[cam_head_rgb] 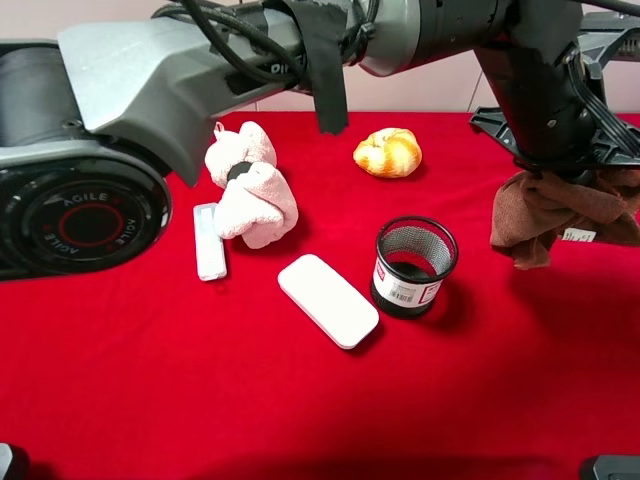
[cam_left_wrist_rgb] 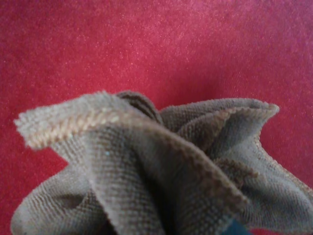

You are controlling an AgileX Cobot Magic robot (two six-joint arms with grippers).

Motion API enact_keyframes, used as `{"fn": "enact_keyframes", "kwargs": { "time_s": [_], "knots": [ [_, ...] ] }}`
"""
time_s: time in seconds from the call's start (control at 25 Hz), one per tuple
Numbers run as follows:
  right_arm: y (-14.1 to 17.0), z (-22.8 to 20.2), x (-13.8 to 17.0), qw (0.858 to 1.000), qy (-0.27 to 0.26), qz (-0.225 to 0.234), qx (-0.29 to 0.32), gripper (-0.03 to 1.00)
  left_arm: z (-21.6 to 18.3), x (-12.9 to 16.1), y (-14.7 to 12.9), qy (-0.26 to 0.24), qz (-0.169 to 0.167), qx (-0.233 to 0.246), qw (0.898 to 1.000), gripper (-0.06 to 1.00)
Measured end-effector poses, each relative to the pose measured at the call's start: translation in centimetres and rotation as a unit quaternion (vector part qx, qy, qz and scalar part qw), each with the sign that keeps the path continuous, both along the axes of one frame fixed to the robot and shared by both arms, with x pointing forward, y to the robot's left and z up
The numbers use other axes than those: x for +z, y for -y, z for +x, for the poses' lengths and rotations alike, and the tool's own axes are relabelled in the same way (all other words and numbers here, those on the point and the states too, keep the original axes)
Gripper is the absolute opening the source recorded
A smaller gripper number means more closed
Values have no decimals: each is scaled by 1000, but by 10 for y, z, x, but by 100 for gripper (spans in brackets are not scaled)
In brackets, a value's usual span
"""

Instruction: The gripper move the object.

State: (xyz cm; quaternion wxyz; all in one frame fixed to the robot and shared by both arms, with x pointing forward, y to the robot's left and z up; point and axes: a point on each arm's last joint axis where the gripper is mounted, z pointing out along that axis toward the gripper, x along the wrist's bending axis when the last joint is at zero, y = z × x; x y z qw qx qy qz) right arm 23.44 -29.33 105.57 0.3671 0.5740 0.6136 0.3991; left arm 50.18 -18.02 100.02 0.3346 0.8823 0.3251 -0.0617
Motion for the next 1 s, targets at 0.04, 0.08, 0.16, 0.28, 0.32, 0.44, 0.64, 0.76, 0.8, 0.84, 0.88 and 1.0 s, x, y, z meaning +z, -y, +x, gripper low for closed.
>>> {"fn": "enact_keyframes", "kwargs": {
  "time_s": [0.04, 0.08, 0.16, 0.28, 0.32, 0.44, 0.64, 0.76, 0.8, 0.84, 0.88, 1.0],
  "knots": [
    [0, 0, 0, 1000, 0, 0, 0, 69, 0, 0, 0, 0, 0, 0, 1000, 14],
    [0, 0, 0, 1000, 0, 0, 0, 69, 0, 0, 0, 0, 0, 0, 1000, 15],
    [0, 0, 0, 1000, 0, 0, 0, 69, 0, 0, 0, 0, 0, 0, 1000, 23],
    [0, 0, 0, 1000, 0, 0, 0, 69, -1, -1, -1, -3, 5, -1, 1000, 40],
    [0, 0, 0, 1000, 0, 0, 0, 69, -1, -1, -1, -5, 6, -1, 1000, 45],
    [0, 0, 0, 1000, 0, 0, 0, 69, -1, -1, -1, -6, 8, -2, 1000, 63],
    [0, 0, 0, 1000, 0, 0, 0, 69, -1, -1, -1, -6, 9, -2, 1000, 81],
    [0, 0, 0, 1000, 0, 0, 0, 69, -1, -1, -1, -6, 9, -2, 1000, 87],
    [0, 0, 0, 1000, 0, 0, 0, 69, -1, -1, -1, -6, 9, -2, 1000, 88],
    [0, 0, 0, 1000, 0, 0, 0, 69, -1, -1, -1, -6, 9, -2, 1000, 89],
    [0, 0, 0, 1000, 0, 0, 0, 69, -1, -1, -1, -7, 10, -2, 1000, 90],
    [0, 0, 0, 1000, 0, 0, 0, 69, -3, -3, -3, -13, 21, -6, 1000, 90]
  ]
}}
